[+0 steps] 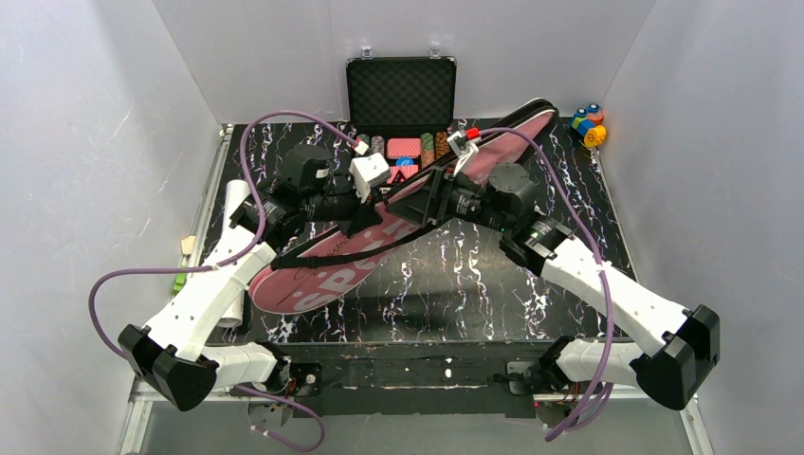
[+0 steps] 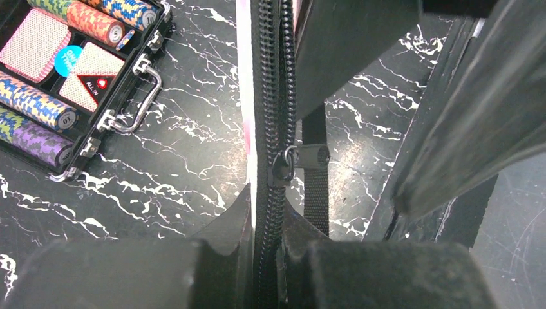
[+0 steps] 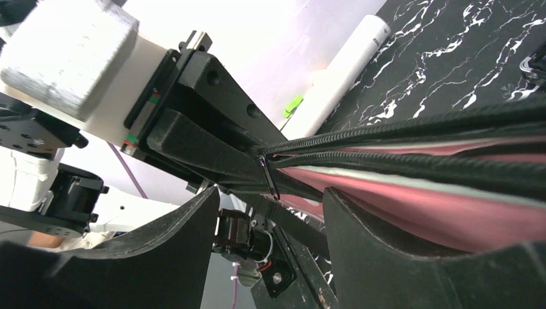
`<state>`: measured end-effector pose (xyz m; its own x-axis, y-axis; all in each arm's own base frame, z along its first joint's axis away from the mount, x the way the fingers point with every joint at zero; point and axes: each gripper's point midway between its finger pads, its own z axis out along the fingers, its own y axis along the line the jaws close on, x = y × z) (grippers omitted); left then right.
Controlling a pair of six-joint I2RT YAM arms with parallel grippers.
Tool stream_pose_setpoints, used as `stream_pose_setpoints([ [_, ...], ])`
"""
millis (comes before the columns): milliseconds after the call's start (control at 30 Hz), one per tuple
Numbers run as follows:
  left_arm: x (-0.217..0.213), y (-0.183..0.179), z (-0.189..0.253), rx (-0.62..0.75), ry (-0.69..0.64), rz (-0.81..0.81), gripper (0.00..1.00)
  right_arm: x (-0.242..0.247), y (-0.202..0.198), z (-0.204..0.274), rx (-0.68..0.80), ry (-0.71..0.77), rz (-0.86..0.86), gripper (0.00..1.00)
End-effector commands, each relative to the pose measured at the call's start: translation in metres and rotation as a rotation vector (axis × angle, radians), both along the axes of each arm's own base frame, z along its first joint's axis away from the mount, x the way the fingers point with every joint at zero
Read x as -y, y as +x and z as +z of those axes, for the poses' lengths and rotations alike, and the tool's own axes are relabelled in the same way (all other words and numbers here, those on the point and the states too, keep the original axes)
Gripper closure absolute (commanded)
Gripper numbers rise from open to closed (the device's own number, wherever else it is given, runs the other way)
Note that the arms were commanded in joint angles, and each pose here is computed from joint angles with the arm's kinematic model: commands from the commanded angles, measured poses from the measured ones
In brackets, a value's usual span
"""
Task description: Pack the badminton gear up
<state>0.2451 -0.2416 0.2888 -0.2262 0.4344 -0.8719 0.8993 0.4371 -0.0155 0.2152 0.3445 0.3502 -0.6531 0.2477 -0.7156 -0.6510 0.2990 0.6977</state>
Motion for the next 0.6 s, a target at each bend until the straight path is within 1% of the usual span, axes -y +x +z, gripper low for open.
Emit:
stream_pose_setpoints([
  [0, 0.016, 0.004, 0.070, 0.148, -0.169, -0.035, 1.00, -0.010, 0.011, 0.013, 0.096, 0.063, -0.057, 0.33],
  [267, 0.017, 0.000, 0.073, 0.148, -0.178, -0.049, 1.00, -0.011, 0.017, 0.006, 0.078, 0.085, -0.090, 0.44],
  [567, 0.015, -0.005, 0.070, 0.145, -0.178, -0.062, 1.00, -0.005, 0.018, 0.017, 0.091, 0.120, -0.118, 0.45],
])
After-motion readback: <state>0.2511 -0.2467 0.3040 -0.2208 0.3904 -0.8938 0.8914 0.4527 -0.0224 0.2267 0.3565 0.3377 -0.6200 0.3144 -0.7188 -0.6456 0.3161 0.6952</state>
